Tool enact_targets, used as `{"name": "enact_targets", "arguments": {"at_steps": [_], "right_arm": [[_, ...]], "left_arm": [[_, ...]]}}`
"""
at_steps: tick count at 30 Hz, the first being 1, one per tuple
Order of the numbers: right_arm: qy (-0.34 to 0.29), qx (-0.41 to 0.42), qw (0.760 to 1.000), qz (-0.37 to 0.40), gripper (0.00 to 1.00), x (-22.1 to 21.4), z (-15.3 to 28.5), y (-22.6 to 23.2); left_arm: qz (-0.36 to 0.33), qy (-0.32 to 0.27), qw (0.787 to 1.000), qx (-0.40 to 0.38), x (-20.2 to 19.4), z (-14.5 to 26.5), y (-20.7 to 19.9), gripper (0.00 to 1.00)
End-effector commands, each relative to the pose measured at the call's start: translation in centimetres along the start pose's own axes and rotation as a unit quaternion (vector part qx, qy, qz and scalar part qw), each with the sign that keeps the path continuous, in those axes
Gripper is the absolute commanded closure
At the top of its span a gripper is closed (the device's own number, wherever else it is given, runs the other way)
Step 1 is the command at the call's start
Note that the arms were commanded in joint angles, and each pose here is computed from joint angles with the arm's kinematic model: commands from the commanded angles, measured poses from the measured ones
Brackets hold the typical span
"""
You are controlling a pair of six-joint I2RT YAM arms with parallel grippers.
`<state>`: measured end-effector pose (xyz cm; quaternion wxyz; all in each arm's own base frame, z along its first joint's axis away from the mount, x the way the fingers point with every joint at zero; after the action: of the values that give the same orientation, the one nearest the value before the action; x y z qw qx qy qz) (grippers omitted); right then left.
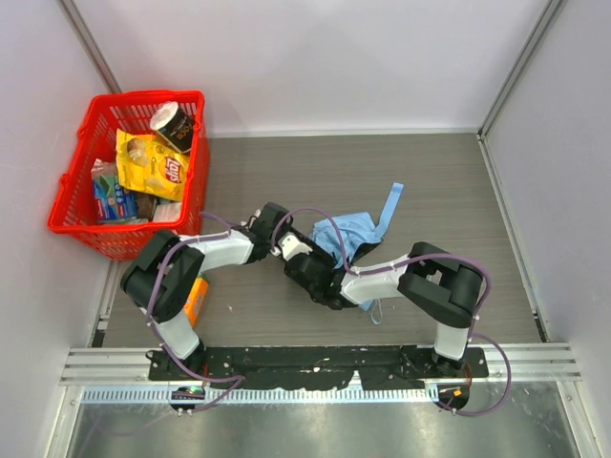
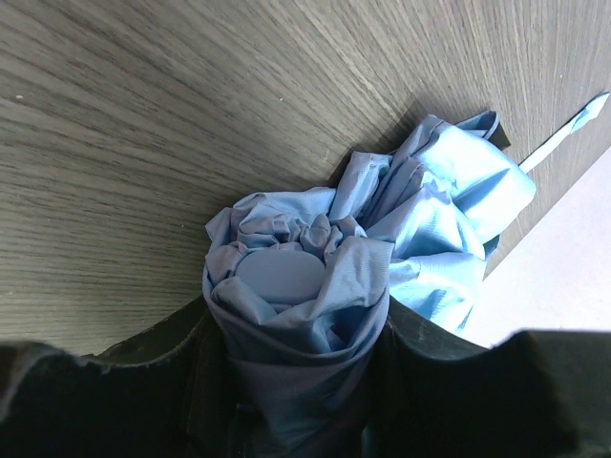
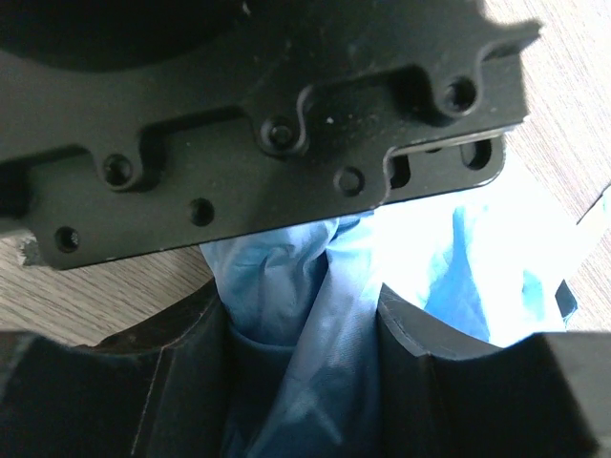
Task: Put away the umbrella
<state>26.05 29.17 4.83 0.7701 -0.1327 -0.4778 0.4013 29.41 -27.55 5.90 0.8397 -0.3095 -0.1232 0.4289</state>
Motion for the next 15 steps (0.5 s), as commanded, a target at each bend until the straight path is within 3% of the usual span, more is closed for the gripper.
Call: {"name": "enact_targets", "arguments": {"at_steps": [1, 3, 12, 13, 15], "right_arm": [[0.063, -0.005, 0.996, 0.057, 0.85, -2.8, -1.2, -0.3], [0.068, 0.006, 0.997, 0.047, 0.99, -3.0, -1.3, -0.1], [0.064, 0.100, 0.992, -0.031, 0.99, -4.5, -1.0, 1.9], [0.061, 0.104, 0.992, -0.040, 0.99, -4.7, -0.7, 1.9], [0.053, 0.121, 0.990, -0.055, 0.99, -4.9, -0.3, 2.3]], "left_arm": [[-0.019, 0.014, 0.999, 0.046, -1.4, 1.2, 2.2, 1.00], [-0.020, 0.013, 0.999, 0.042, -1.4, 1.3, 1.9, 1.00], [-0.038, 0.003, 0.999, -0.009, -0.7, 0.9, 0.6, 1.00], [-0.041, 0.002, 0.999, -0.018, -0.5, 0.9, 0.5, 0.98], [-0.048, -0.005, 0.997, -0.054, -0.2, 1.0, -0.4, 0.81]]}}
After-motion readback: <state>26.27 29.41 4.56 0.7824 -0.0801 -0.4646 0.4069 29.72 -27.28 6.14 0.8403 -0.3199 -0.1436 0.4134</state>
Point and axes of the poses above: each gripper's point midway between its finger pads, its own z axis back along the fingers, its own y axis along the line the jaws close on, x = y × z, the point moved 3 cm from there along z, back along the fingers, and after that the axes turned 5 degrees about z, right-handed, at the moved point
